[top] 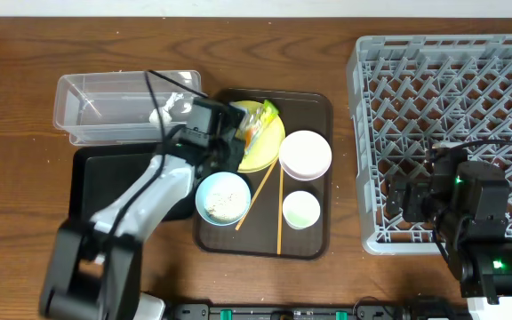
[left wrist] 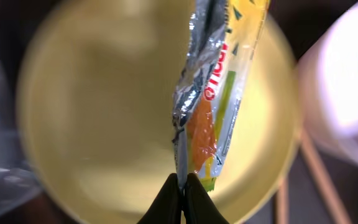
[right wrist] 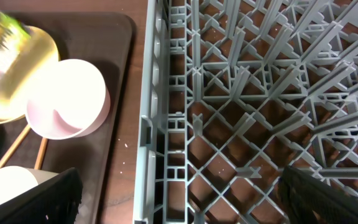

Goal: Sort waste into correct bins and load items into the dishwasher rack
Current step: 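Carry the wrapper to the clear bin and release it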

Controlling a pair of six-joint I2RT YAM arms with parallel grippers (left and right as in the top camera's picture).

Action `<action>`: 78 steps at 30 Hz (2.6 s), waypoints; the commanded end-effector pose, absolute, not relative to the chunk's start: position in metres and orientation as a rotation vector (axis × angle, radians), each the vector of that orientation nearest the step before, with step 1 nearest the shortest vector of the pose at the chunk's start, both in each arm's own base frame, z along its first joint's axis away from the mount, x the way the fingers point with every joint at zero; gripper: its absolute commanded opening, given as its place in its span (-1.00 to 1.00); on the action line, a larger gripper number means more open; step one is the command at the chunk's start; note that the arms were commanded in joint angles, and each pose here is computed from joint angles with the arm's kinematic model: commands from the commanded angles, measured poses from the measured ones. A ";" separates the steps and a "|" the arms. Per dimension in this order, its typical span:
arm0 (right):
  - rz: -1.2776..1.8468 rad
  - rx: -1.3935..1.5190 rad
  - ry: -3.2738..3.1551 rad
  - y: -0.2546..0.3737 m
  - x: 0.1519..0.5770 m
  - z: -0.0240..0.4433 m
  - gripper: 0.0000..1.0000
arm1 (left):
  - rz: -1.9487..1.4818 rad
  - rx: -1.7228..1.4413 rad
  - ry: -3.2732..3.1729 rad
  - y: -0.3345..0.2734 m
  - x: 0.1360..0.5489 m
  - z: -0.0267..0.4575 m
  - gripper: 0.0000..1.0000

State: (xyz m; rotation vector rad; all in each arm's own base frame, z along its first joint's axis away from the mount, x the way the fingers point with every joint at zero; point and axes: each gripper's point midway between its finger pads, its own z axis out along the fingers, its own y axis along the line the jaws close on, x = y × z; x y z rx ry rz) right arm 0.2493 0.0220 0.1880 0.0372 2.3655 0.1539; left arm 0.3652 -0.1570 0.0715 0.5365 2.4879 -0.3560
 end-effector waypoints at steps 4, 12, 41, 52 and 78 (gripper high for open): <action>0.165 0.026 2.346 0.025 0.251 0.196 0.98 | -0.192 0.394 2.298 -0.117 0.384 0.147 -0.88; 0.165 0.026 2.346 0.025 0.251 0.196 0.99 | 0.004 0.139 2.252 -0.032 0.398 0.172 -0.88; 0.164 0.026 2.346 0.025 0.251 0.196 0.99 | 0.074 -0.010 2.312 0.022 0.424 0.127 -0.17; 0.164 0.026 2.345 0.025 0.251 0.197 0.99 | -0.027 0.041 2.187 0.006 0.426 0.170 -0.40; 0.164 0.027 2.357 0.025 0.249 0.195 0.98 | -0.035 0.042 2.365 0.004 0.438 0.084 -0.26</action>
